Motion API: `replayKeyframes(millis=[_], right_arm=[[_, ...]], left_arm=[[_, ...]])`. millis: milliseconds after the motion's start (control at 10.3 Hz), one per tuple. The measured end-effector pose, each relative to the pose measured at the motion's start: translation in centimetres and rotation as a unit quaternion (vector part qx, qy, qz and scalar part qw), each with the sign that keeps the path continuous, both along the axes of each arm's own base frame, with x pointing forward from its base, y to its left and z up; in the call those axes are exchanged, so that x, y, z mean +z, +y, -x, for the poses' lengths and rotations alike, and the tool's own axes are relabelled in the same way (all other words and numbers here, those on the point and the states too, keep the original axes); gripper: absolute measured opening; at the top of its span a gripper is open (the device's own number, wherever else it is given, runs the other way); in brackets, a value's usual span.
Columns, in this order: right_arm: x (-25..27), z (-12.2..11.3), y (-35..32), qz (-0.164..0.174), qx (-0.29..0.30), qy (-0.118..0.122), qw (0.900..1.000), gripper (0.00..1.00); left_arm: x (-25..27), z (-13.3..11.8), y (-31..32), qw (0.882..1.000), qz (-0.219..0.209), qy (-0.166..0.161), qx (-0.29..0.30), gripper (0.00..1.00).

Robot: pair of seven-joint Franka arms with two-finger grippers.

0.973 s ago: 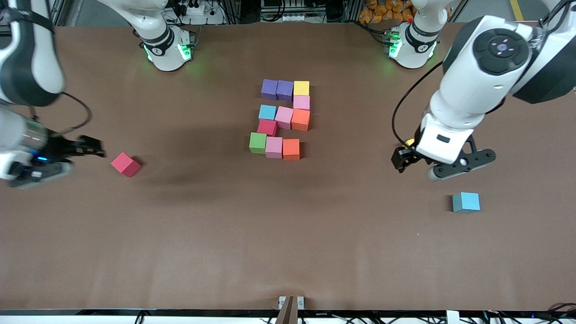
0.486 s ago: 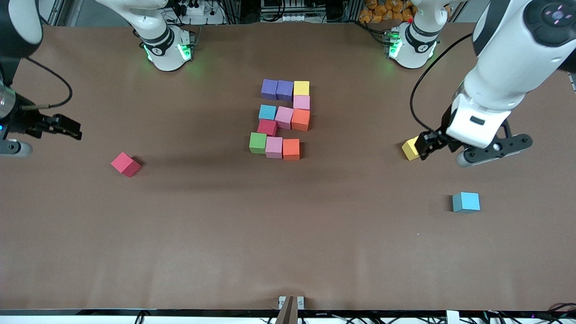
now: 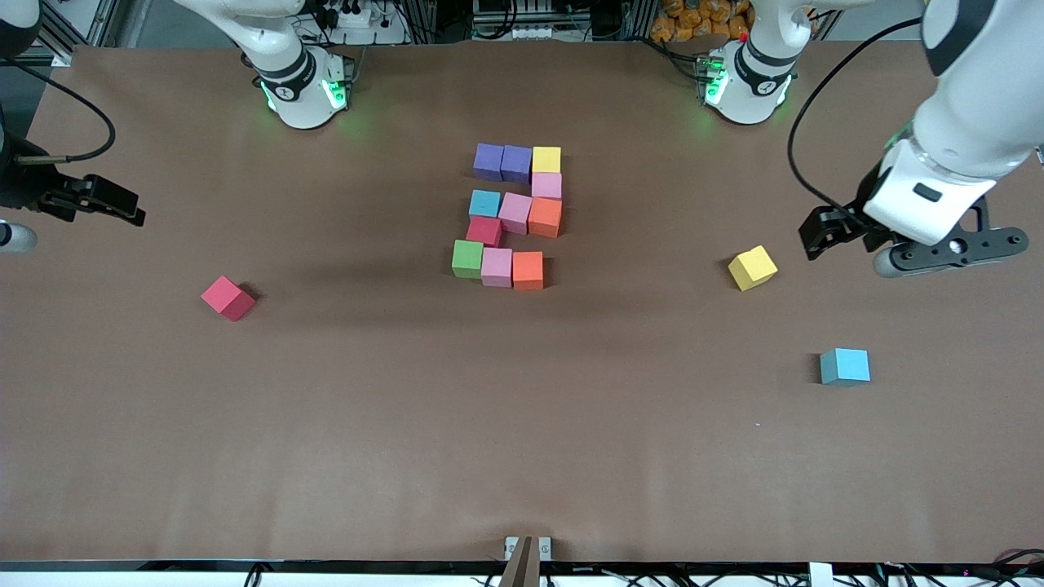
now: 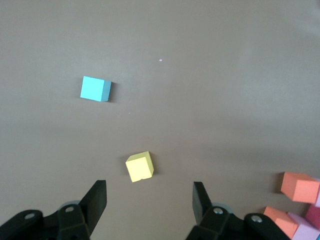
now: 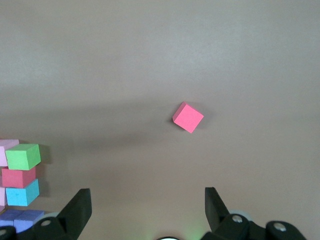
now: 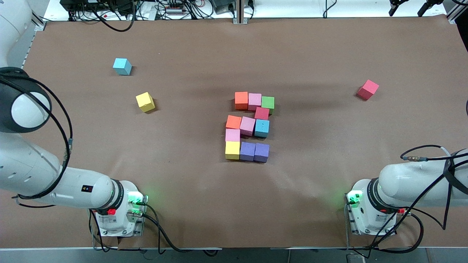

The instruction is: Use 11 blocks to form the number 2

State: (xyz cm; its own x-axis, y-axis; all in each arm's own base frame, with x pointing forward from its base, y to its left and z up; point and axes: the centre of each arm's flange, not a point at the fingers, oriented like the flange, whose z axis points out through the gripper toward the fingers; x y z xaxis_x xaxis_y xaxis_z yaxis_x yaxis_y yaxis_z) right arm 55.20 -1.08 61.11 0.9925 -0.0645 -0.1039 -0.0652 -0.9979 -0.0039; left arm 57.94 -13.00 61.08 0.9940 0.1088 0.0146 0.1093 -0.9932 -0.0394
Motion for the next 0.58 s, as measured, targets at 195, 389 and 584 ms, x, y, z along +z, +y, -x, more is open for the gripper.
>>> replayKeyframes(millis=[195, 389, 584], right_arm=[[-0.1, 0.0, 0.0, -0.002, 0.009, 0.001, 1.000, 1.00], [-0.2, 0.0, -0.2, -0.003, 0.018, 0.002, 1.000, 1.00], [-0.3, 0.0, -0.5, -0.004, 0.026, 0.002, 1.000, 1.00]], left_arm=[[0.5, 0.2, 2.1, 1.000, 0.007, 0.010, 0.010, 0.78], [0.7, 0.2, 3.5, 1.000, 0.007, 0.013, -0.014, 0.78], [0.6, 0.1, 4.0, 0.999, 0.006, 0.014, -0.046, 0.78]])
